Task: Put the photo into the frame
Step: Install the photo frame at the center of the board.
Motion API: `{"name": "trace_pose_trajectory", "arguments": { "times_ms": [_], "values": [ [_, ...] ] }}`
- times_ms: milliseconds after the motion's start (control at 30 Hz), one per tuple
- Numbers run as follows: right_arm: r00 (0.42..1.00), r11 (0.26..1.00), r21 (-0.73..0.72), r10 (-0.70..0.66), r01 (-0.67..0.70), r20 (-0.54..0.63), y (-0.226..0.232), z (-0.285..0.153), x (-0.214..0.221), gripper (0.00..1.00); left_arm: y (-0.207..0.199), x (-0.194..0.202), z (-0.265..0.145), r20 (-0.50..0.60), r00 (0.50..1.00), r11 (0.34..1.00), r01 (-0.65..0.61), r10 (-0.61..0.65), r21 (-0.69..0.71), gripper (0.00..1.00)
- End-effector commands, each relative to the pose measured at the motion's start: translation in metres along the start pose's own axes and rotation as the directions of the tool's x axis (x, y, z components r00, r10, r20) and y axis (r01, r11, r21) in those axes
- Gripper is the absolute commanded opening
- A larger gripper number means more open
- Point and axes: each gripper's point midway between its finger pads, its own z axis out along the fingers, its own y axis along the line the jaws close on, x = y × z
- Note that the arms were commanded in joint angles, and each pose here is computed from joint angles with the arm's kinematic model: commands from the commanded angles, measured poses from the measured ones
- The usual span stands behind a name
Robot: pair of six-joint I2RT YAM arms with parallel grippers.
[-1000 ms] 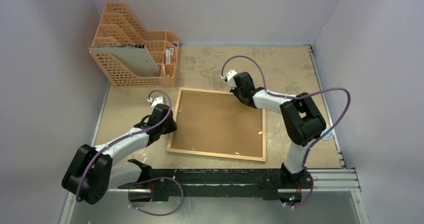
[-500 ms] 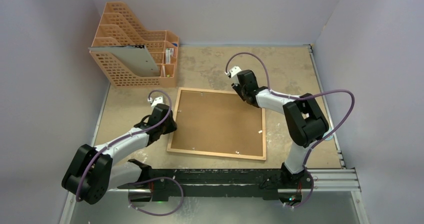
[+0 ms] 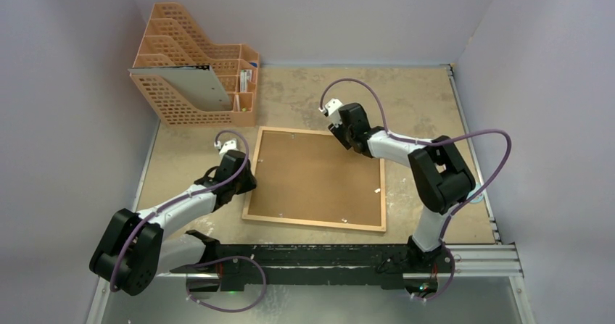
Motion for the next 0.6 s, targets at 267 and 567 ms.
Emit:
{"name": "trace_pose_trajectory", "arguments": {
  "times_ms": [267, 567],
  "values": [
    [1.000, 1.000, -0.013, -0.027, 0.026, -0.010, 0.005, 0.013, -0.003, 0.48, 0.023, 0.019, 0.000, -0.076, 0.997, 0.996, -0.029, 0.022, -0.088, 0.21],
    [0.997, 0.999, -0.039, -0.038, 0.035, -0.071, 0.013, 0.018, 0.016, 0.30, 0.026, 0.019, -0.001, -0.075, 0.997, 0.995, -0.032, 0.025, -0.098, 0.16]
  ]
}}
